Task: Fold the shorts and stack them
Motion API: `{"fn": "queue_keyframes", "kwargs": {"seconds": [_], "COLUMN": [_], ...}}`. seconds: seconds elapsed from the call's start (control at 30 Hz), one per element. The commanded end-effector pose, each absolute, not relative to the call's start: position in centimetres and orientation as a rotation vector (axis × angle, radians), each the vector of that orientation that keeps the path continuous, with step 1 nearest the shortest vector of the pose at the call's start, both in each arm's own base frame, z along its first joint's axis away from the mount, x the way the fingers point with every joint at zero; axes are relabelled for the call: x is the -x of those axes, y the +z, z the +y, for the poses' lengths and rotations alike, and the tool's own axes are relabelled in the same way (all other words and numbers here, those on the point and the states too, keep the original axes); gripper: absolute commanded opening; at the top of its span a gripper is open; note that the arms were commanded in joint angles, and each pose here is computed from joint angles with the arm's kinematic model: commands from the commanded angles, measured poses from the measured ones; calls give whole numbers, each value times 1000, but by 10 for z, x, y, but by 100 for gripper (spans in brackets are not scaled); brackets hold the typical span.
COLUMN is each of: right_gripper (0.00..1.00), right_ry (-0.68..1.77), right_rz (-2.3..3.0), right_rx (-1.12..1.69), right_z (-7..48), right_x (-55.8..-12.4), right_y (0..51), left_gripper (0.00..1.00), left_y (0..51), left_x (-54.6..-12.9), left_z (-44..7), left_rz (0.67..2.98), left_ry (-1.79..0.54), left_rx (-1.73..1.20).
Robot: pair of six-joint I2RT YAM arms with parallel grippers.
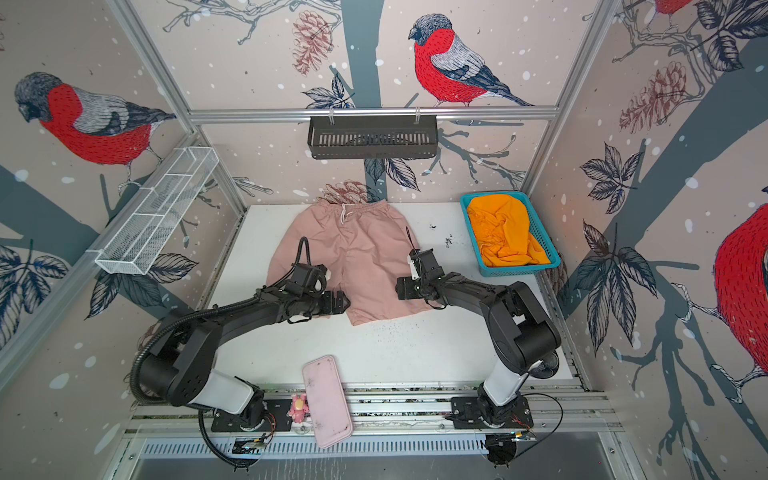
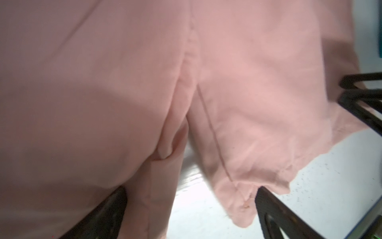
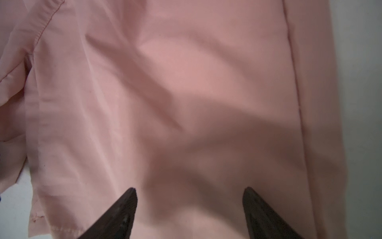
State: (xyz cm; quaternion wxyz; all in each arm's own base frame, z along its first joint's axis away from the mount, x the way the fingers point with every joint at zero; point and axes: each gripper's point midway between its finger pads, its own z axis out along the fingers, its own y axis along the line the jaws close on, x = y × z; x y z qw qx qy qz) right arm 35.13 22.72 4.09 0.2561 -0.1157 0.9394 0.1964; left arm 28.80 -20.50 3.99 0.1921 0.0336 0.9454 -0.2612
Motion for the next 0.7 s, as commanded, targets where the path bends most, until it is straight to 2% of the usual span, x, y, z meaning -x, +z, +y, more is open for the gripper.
{"fn": "queue_keyframes", "kwargs": {"seconds": [0.0, 0.23, 0.33, 0.47, 0.57, 0.67], "right_gripper": [82, 81, 82, 83, 83, 84], "right_ry": [571, 584, 561, 554, 583, 645], "right_rz": [2509, 2483, 2433, 2369, 2345, 2296], "right_rx": [368, 456, 414, 358, 393, 489], "right_z": [243, 268, 257, 234, 231, 254], "right_x": [-370, -407, -421, -416, -390, -353], "right_y": [43, 47, 74, 108, 119, 125], "left_gripper": [98, 98, 98, 98, 98, 98], "left_y": [49, 88, 100, 122, 147, 173], "left_x": [-275, -264, -265, -284, -315, -353], "left_z": [-246, -335, -349, -326, -286, -237], "left_rz": [2626, 2517, 2537, 2562, 2523, 2453], "left_ry": [-934, -1062, -944, -671, -427, -337], "left_rx": [-126, -267, -305, -332, -285, -186]}}
